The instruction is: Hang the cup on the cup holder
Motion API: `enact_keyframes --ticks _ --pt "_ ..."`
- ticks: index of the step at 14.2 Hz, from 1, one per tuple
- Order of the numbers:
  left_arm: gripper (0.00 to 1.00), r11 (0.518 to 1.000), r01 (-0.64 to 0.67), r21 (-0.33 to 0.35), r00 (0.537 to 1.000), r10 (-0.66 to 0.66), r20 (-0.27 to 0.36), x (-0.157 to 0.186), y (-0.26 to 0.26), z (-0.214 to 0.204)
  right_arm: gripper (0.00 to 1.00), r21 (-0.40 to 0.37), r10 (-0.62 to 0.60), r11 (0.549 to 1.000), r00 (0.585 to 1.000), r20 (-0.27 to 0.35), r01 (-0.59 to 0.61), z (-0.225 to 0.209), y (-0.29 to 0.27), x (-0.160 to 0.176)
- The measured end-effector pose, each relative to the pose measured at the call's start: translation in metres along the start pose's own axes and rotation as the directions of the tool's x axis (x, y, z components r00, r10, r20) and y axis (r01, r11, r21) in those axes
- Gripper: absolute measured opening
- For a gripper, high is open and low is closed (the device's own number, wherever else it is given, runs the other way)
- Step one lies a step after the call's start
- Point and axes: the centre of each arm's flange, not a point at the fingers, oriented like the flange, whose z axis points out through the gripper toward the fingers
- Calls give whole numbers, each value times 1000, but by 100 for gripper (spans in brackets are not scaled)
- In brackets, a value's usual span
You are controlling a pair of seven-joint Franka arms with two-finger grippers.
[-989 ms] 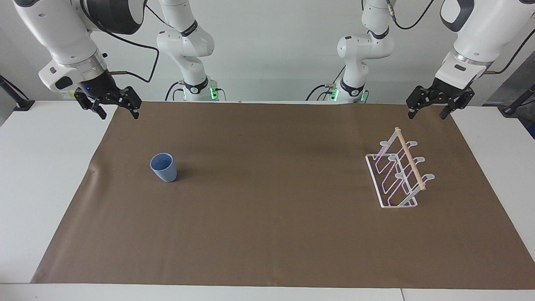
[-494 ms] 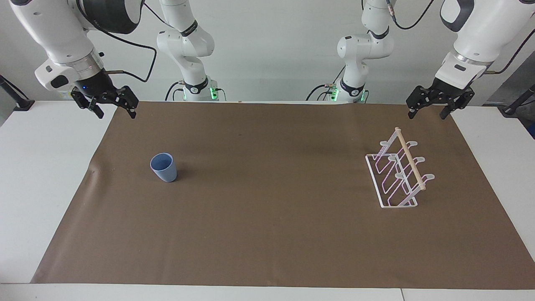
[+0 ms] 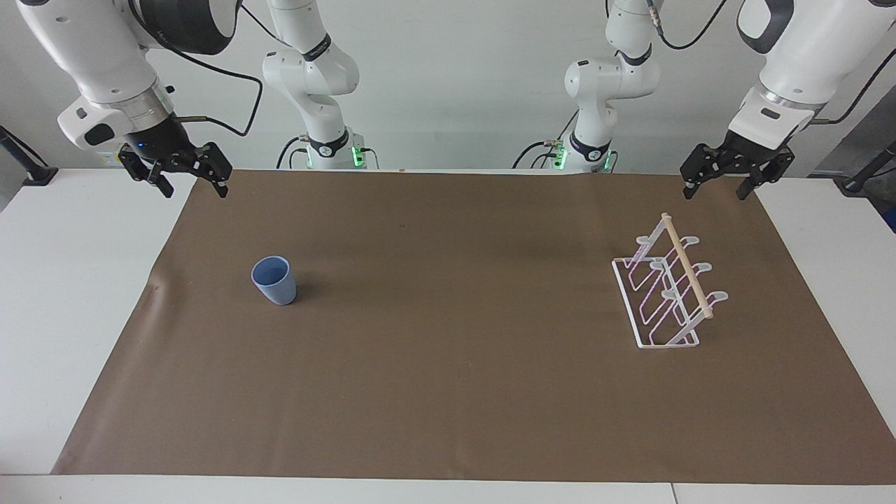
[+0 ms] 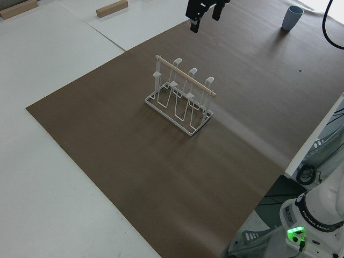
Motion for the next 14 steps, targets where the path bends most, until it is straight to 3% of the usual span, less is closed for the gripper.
enact_keyframes --ticks 4,10,14 --pt "100 1000 0 0 1000 0 1 0 0 0 100 -11 -13 1000 997 -78 13 8 0 11" --pt "100 1000 0 0 1000 0 2 0 0 1 100 -24 -37 999 988 -147 34 69 1 27" --pt "100 1000 0 0 1000 0 2 0 0 1 100 -18 -40 999 994 -98 38 142 0 29"
